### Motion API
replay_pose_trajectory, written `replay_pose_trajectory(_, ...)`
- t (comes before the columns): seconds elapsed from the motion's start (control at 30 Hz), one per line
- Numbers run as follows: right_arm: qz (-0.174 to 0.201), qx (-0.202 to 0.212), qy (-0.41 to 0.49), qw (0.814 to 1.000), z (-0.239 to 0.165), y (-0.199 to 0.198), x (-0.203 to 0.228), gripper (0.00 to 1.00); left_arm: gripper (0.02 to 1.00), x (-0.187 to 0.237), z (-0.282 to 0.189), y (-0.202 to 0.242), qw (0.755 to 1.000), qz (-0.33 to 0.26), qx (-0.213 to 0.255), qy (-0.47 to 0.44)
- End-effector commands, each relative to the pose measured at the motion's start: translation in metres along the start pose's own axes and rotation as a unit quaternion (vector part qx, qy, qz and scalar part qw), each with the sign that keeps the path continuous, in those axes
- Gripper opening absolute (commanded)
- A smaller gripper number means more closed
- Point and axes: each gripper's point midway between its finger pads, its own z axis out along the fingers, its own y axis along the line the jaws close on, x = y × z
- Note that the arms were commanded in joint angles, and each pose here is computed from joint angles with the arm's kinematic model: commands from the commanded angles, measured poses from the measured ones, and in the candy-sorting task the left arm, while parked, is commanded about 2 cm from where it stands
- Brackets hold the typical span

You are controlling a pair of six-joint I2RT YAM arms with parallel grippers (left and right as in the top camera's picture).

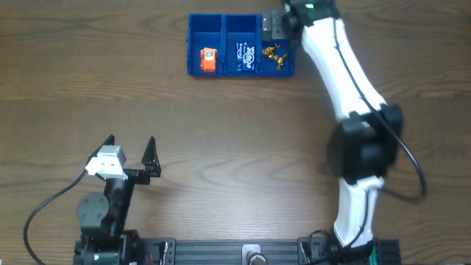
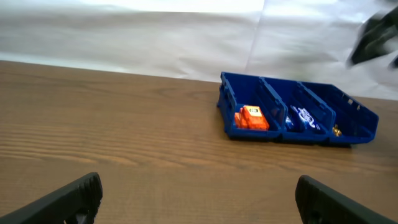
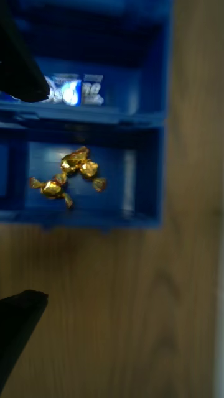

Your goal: Sort Candies Into Trays

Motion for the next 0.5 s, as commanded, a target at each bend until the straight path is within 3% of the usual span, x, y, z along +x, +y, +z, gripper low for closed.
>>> replay_pose_trajectory(0.03, 0.014, 0.016, -0.095, 0.995, -0.101, -0.055, -0.003, 0.998, 0.998, 0.016, 0.001, 0.002, 1.0, 0.002, -0.001, 0.021)
replay_pose_trajectory(0.2, 0.016, 0.021, -0.155, 0.988, -0.155, -0.082, 0.073, 0.998, 0.998, 0.016, 0.001, 0.002, 1.0, 0.002, -0.001, 0.021)
replay_pose_trajectory(0.33, 0.036, 0.014, -0.229, 0.973, -0.165, -0.095, 0.136, 0.998, 0.998, 0.016, 0.001, 0.002, 1.0, 0.002, -0.001, 0.021)
replay_pose_trajectory(0.5, 0.048, -0.009, -0.323, 0.945, -0.167, -0.099, 0.179, 0.998, 0.998, 0.016, 0.001, 0.002, 1.0, 0.002, -0.001, 0.021)
